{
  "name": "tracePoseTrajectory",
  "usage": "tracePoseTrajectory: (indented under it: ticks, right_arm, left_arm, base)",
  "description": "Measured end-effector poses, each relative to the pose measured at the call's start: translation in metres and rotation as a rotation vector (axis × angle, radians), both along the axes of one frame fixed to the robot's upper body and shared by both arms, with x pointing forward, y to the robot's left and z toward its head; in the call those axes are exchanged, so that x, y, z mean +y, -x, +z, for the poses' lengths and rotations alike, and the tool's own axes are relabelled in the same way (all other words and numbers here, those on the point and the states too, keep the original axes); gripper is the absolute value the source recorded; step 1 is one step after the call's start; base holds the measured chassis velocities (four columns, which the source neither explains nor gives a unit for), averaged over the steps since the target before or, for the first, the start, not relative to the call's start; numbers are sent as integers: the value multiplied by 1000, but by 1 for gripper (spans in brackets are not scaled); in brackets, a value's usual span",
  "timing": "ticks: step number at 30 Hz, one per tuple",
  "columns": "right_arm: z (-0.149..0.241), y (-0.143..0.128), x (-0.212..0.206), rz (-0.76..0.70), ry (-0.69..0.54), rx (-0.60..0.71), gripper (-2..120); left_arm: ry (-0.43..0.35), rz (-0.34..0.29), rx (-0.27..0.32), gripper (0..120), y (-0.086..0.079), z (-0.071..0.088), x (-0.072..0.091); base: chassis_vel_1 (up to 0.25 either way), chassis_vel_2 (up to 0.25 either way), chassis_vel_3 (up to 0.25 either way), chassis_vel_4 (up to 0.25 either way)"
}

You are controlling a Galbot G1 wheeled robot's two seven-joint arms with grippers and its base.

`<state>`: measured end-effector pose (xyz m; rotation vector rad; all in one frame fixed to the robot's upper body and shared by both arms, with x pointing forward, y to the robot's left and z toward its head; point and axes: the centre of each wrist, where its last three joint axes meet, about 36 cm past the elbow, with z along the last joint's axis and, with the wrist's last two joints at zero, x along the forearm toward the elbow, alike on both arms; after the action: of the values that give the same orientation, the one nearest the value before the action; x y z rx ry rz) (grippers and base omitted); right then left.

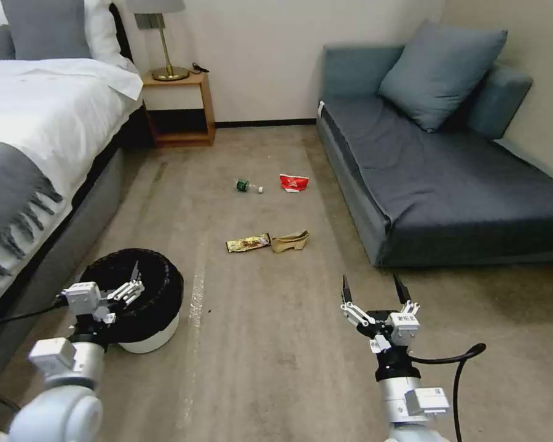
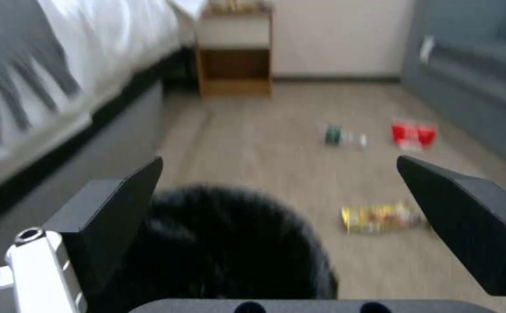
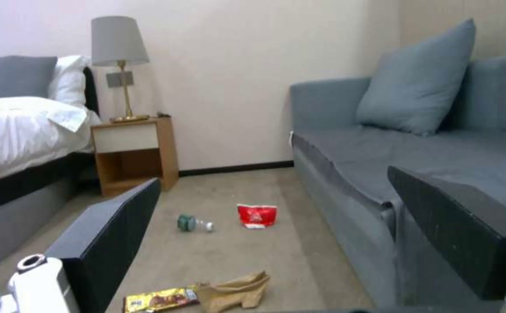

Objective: Pick up the trash bin, then pick up the garbage on the floor and place it into the trash bin.

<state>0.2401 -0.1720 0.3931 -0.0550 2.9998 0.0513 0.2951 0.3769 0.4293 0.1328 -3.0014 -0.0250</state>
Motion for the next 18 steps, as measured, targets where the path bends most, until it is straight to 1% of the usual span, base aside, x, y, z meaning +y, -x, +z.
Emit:
tracePoseTrajectory:
  ticks: [1, 2, 4, 6, 7, 10, 11, 15, 16, 17, 18]
  right_arm:
    - [-1, -1, 0, 0, -1, 1, 100]
    - [-1, -1, 0, 0, -1, 1, 100]
    - [-1, -1, 0, -2, -3, 2, 100]
    - [-2, -2, -1, -6, -6, 3, 100]
    - [-2, -2, -1, -6, -6, 3, 100]
    - [-4, -2, -4, -14, -9, 9, 100]
    - [-4, -2, -4, -14, -9, 9, 100]
    - [-6, -2, -8, -22, -10, 14, 100]
    - [-6, -2, -8, -22, -10, 14, 100]
    - [-6, -2, -9, -23, -10, 14, 100]
    - [-6, -3, -9, -24, -11, 14, 100]
  left_arm:
    - [-14, -7, 26, 100, -4, 1, 10]
    - [-14, -7, 26, 100, -4, 1, 10]
    - [-36, -11, 65, 100, -12, 5, 25]
    - [-76, -2, 114, 100, -26, 15, 47]
    - [-76, -2, 114, 100, -26, 15, 47]
    - [-138, 16, 186, 100, -45, 25, 77]
    - [-138, 16, 186, 100, -45, 25, 77]
    - [-165, 37, 259, 100, -65, 34, 115]
    - [-165, 37, 259, 100, -65, 34, 115]
    - [-167, 44, 282, 100, -70, 34, 126]
    - [-167, 47, 290, 100, -72, 34, 130]
  base:
    - [0, 0, 0, 0]
    - [0, 0, 0, 0]
    - [0, 0, 0, 0]
    - [0, 0, 0, 0]
    - [0, 0, 0, 0]
    - [0, 0, 0, 0]
    - [0, 0, 0, 0]
    - [0, 0, 0, 0]
    - [0, 0, 0, 0]
    - [0, 0, 0, 0]
    - [0, 0, 0, 0]
